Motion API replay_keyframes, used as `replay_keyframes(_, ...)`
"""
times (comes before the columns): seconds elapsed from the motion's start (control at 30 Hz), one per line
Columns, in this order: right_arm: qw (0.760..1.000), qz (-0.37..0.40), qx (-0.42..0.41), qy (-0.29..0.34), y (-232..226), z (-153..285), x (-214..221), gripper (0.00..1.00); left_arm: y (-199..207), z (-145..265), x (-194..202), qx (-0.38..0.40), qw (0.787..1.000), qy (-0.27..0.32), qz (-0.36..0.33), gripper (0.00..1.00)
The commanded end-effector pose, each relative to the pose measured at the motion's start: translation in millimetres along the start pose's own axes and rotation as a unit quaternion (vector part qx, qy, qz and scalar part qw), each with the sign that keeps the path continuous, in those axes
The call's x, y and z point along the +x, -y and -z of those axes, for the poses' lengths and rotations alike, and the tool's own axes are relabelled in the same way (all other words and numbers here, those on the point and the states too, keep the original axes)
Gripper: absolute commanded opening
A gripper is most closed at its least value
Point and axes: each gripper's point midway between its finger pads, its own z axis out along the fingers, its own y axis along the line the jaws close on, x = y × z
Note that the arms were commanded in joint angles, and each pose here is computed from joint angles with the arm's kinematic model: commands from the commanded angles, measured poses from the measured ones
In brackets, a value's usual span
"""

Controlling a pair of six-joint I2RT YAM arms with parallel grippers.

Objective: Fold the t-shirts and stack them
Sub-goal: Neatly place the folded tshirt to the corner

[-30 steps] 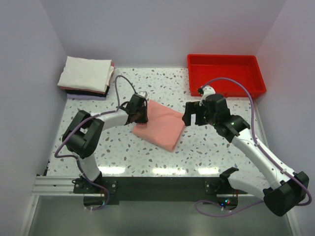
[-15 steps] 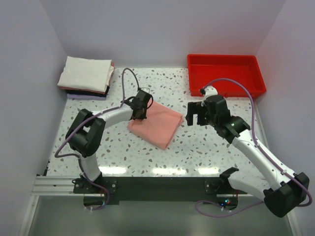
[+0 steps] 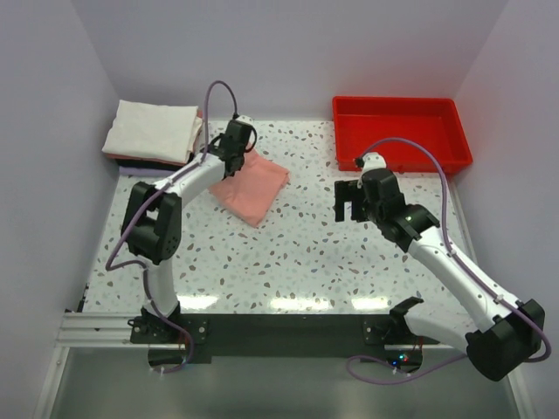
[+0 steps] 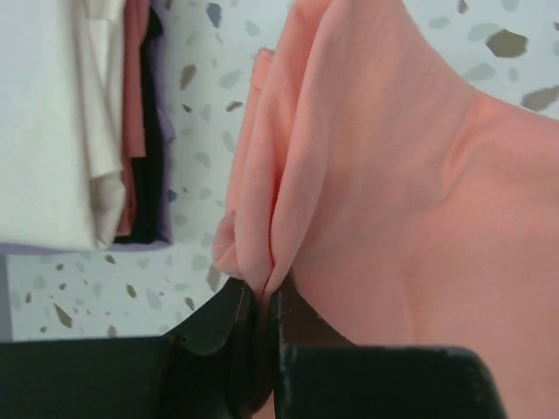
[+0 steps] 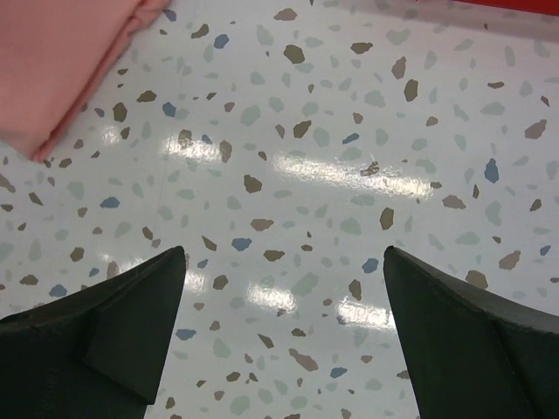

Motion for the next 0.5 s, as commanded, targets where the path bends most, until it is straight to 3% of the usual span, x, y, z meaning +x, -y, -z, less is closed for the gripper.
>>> replay_keyframes(0.0,0.999,0.008,0.030,0.013,11.4,-4.4,-5.7,0.99,-44.8,-5.1,-50.2,-0.047,0.997,0.055,-0.022,0.00)
replay_keyframes(0.23,0.999,0.011,0.052,0.010,19.6,-9.8,-4.5,0.99,-87.1,-17.4,-85.7,-0.106,0.987,0.079,-0.088,0.00)
replay_keyframes(0.47,0.998,0.010,0.066,0.006,24.8,-15.8,-3.8,0.99,-136.3,-7.7,-128.8,-0.131,0.979,0.133,-0.084,0.00)
